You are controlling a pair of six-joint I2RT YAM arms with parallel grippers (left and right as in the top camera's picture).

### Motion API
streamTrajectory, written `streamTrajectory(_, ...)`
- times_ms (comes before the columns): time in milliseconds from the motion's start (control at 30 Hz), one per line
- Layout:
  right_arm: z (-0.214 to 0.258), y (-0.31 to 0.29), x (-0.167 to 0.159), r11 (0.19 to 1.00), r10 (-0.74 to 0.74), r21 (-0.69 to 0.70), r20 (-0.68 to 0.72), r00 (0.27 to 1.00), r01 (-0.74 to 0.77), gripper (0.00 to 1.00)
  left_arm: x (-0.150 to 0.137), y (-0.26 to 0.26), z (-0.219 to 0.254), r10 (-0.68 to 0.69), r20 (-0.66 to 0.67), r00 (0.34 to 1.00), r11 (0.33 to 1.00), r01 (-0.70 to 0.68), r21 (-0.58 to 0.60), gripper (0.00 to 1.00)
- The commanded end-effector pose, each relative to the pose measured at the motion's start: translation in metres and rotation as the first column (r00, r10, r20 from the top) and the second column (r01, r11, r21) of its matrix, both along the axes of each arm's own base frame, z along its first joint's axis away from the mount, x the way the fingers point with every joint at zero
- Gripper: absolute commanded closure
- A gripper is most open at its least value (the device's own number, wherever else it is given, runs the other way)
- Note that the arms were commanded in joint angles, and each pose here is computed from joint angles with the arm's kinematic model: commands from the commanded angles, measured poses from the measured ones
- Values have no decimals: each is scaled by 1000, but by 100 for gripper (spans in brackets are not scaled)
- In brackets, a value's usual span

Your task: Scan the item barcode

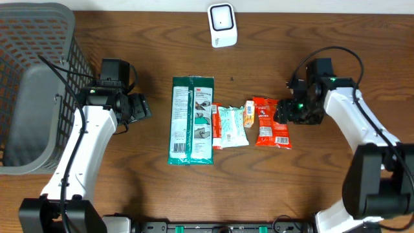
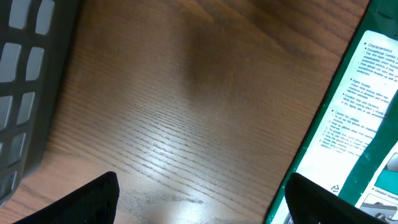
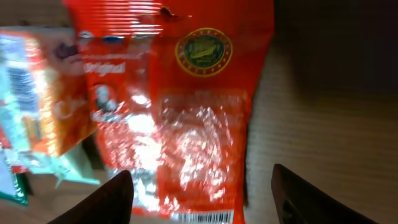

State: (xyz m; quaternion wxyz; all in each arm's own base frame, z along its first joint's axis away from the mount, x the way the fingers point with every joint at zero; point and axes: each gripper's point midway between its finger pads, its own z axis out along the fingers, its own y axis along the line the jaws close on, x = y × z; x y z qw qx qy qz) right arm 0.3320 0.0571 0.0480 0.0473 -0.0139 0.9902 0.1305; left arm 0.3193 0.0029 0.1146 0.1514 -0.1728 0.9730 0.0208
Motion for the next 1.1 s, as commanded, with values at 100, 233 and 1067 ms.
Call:
streamTrajectory(100, -27, -1, 0, 1000, -15, 12, -58, 998, 16, 37, 0, 1, 1, 25, 4, 1000, 1000, -25, -6, 14)
streamTrajectory(233, -29, 0, 7, 1000, -14, 16, -33, 999, 15, 38, -1, 1, 1, 52, 6, 999, 999, -52, -14, 14)
streamTrajectory(1067, -35, 4, 3, 973, -42, 226, -16, 999, 45, 37, -15, -288, 16, -433, 284, 856, 718, 517, -465, 93)
